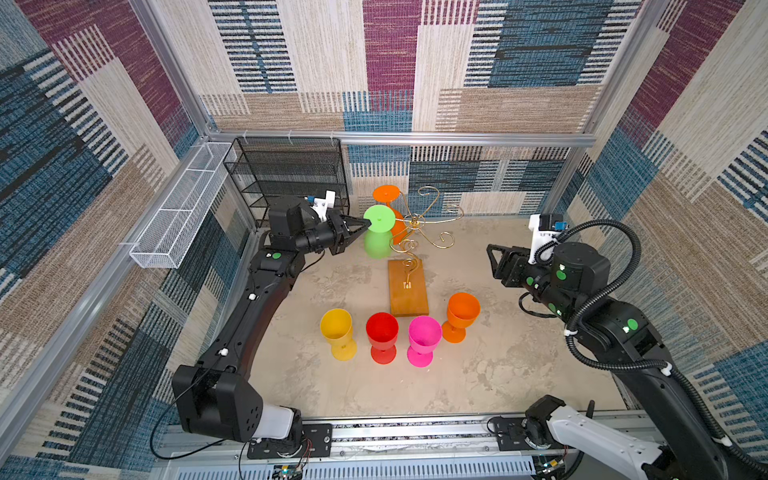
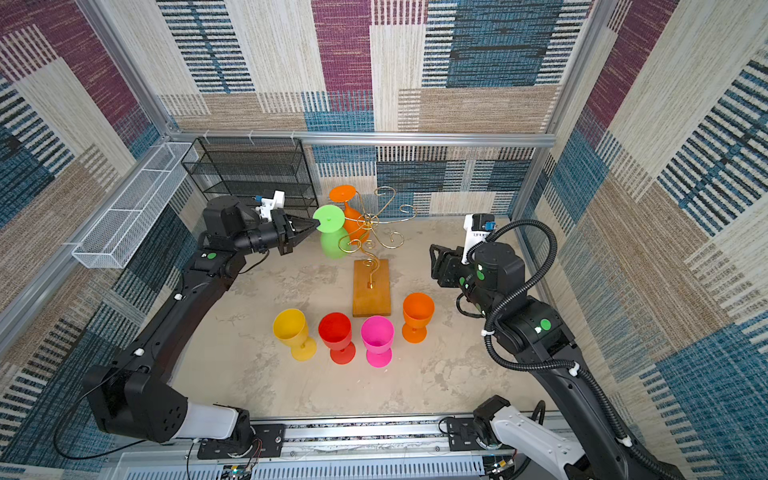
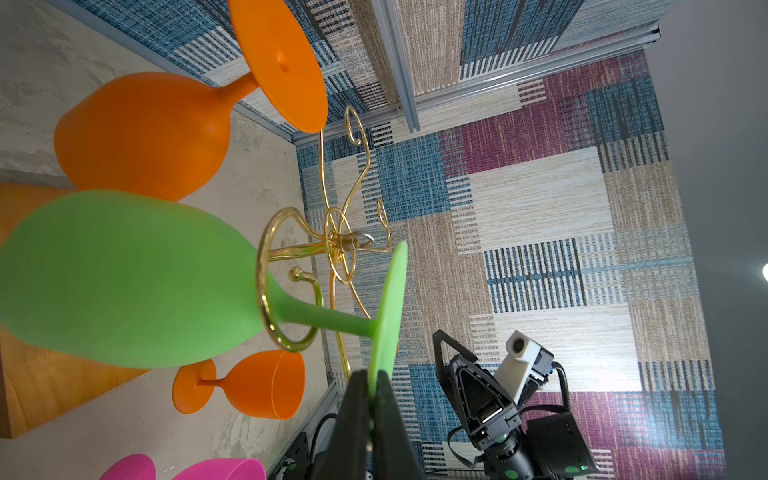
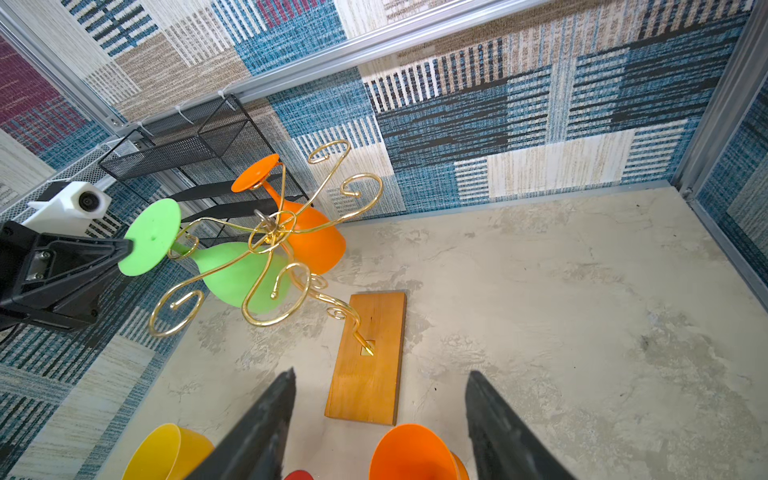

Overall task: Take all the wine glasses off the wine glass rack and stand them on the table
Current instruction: 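Close the left gripper on the green glass foot on the rack, then lift the green glass off the rack with the left gripper while the right approaches, then close the right gripper on the green glass bowl beside the left gripper, then open the left gripper and withdraw it while the right carries the green glass away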

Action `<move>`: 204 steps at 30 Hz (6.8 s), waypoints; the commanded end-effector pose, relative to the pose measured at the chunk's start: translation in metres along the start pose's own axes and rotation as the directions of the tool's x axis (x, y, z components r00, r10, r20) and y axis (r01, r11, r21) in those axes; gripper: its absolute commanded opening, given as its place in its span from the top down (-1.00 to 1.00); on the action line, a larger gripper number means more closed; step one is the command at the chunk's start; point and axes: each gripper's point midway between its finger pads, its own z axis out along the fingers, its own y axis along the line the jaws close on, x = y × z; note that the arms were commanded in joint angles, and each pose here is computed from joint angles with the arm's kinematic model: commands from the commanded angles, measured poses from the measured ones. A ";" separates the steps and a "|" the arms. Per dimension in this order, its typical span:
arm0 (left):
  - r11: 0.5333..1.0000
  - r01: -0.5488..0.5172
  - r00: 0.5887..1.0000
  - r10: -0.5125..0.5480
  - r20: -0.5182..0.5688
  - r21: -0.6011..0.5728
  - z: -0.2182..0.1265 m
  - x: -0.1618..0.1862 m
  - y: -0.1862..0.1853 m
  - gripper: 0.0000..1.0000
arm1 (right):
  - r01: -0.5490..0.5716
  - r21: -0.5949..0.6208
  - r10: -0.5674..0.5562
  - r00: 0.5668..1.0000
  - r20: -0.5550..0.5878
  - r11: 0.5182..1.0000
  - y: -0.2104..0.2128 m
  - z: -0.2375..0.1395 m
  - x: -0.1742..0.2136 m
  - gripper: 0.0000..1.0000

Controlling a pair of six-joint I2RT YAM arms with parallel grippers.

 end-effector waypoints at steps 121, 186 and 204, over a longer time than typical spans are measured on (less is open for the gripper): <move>0.666 -0.104 0.993 0.115 0.036 0.739 -0.055 0.045 -0.221 1.00 | 0.065 -0.884 0.303 0.926 0.227 0.463 0.104 -0.006 -0.057 -0.31; 0.541 0.307 0.946 -0.267 -0.186 0.783 0.028 0.038 -0.161 0.81 | 0.180 -0.892 0.235 0.926 0.296 0.414 0.103 -0.004 -0.061 0.65; 0.535 0.304 0.946 -0.267 -0.183 0.788 0.030 0.040 -0.163 0.44 | 0.143 -0.865 0.285 0.908 0.308 0.481 0.099 -0.015 -0.081 1.00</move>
